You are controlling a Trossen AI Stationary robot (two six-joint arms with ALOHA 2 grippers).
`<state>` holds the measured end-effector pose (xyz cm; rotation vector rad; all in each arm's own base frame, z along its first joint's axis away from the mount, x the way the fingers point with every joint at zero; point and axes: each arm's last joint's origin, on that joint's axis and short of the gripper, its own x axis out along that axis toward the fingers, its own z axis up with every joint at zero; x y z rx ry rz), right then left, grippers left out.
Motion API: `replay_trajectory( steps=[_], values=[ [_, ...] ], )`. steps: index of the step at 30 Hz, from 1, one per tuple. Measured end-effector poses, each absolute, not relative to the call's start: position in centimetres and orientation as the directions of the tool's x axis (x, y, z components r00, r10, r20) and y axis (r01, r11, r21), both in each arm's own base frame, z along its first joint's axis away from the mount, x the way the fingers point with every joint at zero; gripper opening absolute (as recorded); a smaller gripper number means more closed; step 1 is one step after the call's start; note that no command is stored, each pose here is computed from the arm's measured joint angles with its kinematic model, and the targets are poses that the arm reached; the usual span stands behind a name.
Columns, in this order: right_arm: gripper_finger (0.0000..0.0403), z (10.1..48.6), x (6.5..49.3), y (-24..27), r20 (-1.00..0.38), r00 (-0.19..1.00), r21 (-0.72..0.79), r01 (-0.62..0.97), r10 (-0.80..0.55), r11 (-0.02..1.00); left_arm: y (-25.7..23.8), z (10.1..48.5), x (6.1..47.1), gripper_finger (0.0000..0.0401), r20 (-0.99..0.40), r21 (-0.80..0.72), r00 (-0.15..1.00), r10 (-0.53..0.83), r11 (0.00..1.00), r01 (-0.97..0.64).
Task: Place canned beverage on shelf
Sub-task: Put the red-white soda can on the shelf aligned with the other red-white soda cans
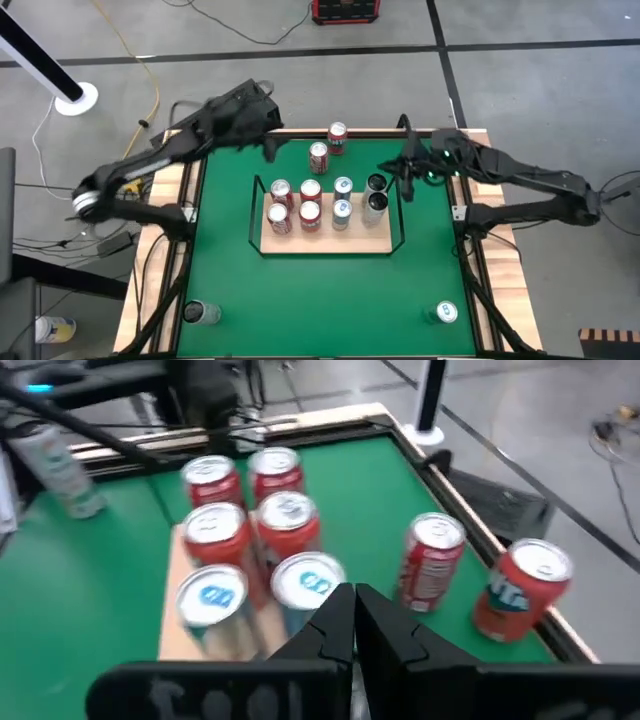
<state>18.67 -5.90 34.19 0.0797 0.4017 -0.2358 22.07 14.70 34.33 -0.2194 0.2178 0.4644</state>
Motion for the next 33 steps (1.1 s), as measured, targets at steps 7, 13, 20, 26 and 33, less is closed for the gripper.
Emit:
replay_trajectory(
  steps=[7,13,20,26,33],
  values=[
    [0.0025,30.9,17.2,-4.2,-0.393,0.907,0.046,0.184,-0.152,0.982,21.0,33.5,27.6,0.0254,-0.455,-0.298,0.839,0.300,0.836,-0.461],
    [0.0032,29.4,16.8,-3.5,-0.423,0.898,0.073,0.169,-0.123,0.983,24.0,33.4,31.4,0.0257,-0.603,-0.324,0.762,0.236,0.800,-0.505],
    [0.0041,28.7,16.9,-2.8,-0.451,0.889,0.093,0.136,-0.080,0.986,26.0,33.2,33.7,0.0257,-0.717,-0.310,0.673,0.181,0.782,-0.541],
    [0.0041,28.6,17.0,-2.3,-0.451,0.891,0.101,0.113,-0.056,0.988,26.3,31.7,34.6,0.0257,-0.786,-0.269,0.600,0.147,0.793,-0.546],
    [0.0042,28.8,17.1,-2.3,-0.433,0.900,0.126,0.122,-0.056,0.984,27.1,29.7,35.8,0.0257,-0.805,-0.258,0.565,0.182,0.750,-0.609]
  ],
)
